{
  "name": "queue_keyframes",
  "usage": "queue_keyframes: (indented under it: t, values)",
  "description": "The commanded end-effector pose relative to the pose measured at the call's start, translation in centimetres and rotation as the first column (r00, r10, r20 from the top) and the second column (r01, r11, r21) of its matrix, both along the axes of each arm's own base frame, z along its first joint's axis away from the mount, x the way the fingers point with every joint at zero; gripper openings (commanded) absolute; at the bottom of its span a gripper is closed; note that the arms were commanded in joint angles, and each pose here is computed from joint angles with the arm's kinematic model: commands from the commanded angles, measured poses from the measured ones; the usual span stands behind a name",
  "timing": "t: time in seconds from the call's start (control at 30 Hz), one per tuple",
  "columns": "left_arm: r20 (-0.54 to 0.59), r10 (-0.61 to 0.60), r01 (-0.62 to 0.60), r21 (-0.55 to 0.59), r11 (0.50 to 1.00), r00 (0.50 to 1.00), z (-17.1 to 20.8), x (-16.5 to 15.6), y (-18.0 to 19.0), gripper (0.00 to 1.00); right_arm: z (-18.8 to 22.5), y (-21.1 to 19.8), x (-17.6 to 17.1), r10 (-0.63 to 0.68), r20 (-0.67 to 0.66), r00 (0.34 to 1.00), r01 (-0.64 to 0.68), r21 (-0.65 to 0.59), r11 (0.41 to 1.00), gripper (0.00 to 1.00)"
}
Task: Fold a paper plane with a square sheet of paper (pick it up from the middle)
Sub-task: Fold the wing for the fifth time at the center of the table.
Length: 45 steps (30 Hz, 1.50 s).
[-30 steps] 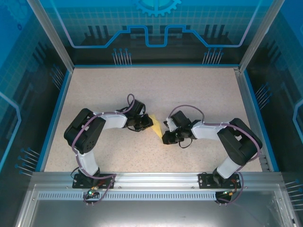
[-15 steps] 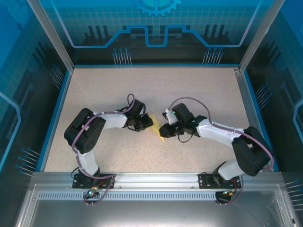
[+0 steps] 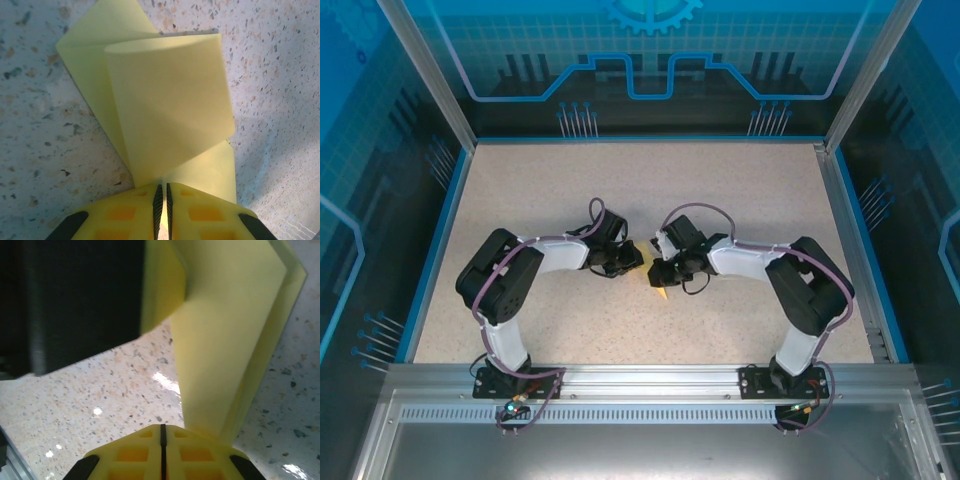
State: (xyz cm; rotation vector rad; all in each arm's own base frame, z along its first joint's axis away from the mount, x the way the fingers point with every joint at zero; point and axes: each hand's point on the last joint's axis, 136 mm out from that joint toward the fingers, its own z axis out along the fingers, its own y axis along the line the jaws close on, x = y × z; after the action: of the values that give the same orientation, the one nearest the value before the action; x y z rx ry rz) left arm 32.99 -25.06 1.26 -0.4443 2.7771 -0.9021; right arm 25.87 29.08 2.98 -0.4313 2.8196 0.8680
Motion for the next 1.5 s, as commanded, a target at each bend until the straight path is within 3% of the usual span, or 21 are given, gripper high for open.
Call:
queue_keyframes:
  t: [0.0, 0.53, 0.8, 1.47]
  values:
    - [-0.077, 0.011, -0.002, 0.116, 0.993, 0.997, -3.0, -1.4, 1.9, 0.18, -1.5, -0.2, -0.9, 0.017, -0.041, 0.999, -0.018, -0.036, 0.999, 0.08]
    - [-0.022, -0.037, 0.039, 0.109, 0.993, 0.999, -1.7, -0.2, 1.4, 0.19, -5.6, -3.1, -3.3, 0.002, -0.158, 0.987, -0.015, -0.084, 0.996, 0.07]
    - [0.069, -0.074, 0.069, 0.064, 0.996, 0.995, 0.0, 1.6, 1.1, 0.22, -7.0, -4.3, -4.6, -0.016, -0.207, 0.978, -0.008, -0.115, 0.993, 0.07]
    - [0.16, -0.099, 0.093, 0.042, 0.995, 0.982, 0.7, 6.0, 2.4, 0.23, -7.3, -4.4, -5.2, -0.028, -0.241, 0.97, 0.007, -0.086, 0.996, 0.05]
